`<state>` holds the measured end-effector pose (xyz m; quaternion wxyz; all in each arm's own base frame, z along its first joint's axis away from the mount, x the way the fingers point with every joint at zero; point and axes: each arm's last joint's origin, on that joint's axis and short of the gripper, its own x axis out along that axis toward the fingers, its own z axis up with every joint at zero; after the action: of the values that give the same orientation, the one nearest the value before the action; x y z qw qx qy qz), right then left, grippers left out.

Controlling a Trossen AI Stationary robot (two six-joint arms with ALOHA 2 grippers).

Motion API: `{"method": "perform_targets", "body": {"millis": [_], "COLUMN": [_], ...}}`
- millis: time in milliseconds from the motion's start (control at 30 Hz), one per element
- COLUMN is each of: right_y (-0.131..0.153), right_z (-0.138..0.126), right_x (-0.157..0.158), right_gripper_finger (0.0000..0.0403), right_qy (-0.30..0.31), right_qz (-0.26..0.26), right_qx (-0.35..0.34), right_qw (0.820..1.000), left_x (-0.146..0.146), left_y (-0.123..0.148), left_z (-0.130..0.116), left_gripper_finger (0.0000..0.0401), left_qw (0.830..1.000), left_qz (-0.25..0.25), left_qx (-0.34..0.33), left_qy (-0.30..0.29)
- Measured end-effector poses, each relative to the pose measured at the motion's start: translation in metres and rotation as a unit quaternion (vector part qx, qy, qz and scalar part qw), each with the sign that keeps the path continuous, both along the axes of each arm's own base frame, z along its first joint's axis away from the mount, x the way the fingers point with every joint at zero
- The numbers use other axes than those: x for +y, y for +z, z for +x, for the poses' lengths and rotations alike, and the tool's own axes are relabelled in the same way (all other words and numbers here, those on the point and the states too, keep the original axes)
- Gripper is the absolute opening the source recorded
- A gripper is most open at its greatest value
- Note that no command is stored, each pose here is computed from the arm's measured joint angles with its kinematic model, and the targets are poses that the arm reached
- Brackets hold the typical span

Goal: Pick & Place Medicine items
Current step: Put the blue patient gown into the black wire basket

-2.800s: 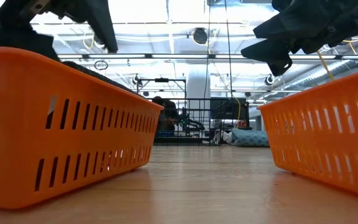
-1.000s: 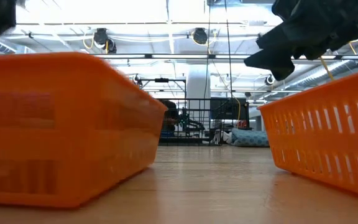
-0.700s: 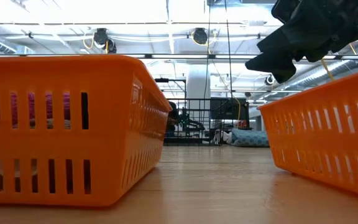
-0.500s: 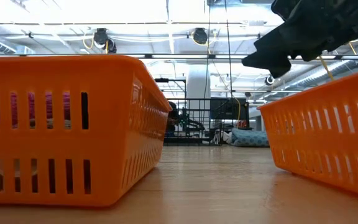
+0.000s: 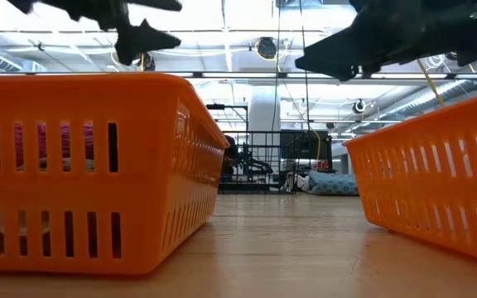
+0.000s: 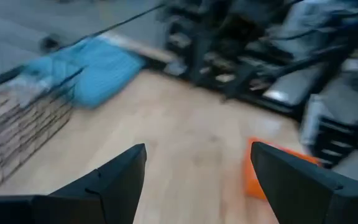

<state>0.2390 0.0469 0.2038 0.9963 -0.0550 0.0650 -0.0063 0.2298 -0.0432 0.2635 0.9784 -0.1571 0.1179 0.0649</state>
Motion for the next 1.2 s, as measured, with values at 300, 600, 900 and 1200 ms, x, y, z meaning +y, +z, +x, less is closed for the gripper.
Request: {"method": "perform_targets", "body": {"millis": [300, 600, 900, 1200], "right_y": [0.005, 0.038, 0.087, 0.023], "right_z": [0.0, 0.002, -0.017, -0.024], "right_x": [-0.029, -0.086, -0.194, -0.26], "right_gripper_finger": [0.0196, 0.0212, 0.0304, 0.033], "right_qy": [-0.114, -0.234, -0.37, -0.252], "right_qz": [-0.006, 0.002, 0.094, 0.158], "right_qx": [-0.01, 0.169, 0.405, 0.521], "right_qw": [0.993, 0.957, 0.831, 0.8], "left_x": [0.051, 0.052, 0.059, 0.065], "left_y": [0.023, 0.007, -0.02, -0.02], "left_z": [-0.072, -0.118, -0.12, -0.119], "left_gripper_finger": [0.0301, 0.0301, 0.0301, 0.0301], "left_qw": [0.997, 0.995, 0.984, 0.982], "left_qz": [0.047, 0.057, 0.091, 0.098], "left_qx": [0.006, -0.044, -0.007, -0.01], "left_qy": [0.053, 0.075, 0.152, 0.161]}}
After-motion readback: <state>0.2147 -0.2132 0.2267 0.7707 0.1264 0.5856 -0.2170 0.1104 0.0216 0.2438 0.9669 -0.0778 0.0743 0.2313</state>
